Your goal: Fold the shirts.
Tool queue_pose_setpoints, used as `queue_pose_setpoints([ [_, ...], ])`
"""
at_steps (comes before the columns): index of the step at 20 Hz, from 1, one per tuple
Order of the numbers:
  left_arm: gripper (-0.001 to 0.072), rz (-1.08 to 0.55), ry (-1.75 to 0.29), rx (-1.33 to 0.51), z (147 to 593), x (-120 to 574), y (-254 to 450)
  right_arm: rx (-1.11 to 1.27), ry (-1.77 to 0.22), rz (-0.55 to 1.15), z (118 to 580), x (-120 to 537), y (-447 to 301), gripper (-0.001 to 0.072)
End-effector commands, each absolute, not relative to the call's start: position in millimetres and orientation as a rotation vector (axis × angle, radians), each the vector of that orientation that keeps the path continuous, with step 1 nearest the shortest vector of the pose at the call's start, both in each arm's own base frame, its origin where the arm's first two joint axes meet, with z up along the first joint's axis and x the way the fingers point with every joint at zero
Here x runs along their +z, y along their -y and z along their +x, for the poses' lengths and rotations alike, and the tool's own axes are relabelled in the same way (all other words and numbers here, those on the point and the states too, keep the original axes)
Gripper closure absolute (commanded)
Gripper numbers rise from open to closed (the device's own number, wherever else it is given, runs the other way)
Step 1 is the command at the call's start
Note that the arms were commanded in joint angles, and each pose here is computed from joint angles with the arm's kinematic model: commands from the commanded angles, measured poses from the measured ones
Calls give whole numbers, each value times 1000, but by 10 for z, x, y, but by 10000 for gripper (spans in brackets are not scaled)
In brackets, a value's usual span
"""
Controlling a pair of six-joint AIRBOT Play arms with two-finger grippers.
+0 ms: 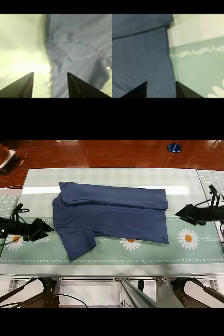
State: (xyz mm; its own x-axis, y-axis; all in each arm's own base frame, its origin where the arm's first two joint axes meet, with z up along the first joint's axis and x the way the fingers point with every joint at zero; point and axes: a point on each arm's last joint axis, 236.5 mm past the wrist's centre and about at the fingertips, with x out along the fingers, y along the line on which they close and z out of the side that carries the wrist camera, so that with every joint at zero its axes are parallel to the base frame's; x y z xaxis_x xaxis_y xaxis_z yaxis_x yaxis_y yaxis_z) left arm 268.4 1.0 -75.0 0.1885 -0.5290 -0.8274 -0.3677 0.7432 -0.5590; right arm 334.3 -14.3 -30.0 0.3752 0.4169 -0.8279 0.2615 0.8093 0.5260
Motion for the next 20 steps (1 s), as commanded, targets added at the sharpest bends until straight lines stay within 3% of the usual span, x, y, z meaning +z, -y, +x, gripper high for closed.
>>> queue_pose_setpoints([
  [1, 197, -931, -1265, -163, 2754, -828, 283, 99, -1183, 710, 3161, -420, 22, 301],
  [10, 212, -842, -1323, -182, 2734, -1107, 612, 89, -1174, 717, 3182, -416, 38, 301],
  [11, 336, -838, -1327, -192, 2722, -1106, 624, 84, -1175, 711, 3179, -425, 53, 301],
  [12, 646, -827, -1334, -217, 2697, -1095, 651, 71, -1185, 698, 3158, -451, 83, 301],
  [13, 691, -814, -1336, -237, 2683, -1087, 668, 46, -1208, 680, 3109, -497, 132, 301],
  [16, 692, -815, -1339, -243, 2672, -1080, 678, -31, -1410, 641, 2638, -724, 201, 301],
  [20, 692, -818, -1340, -240, 2672, -1080, 678, -28, -1519, 680, 2299, -937, 52, 301],
])
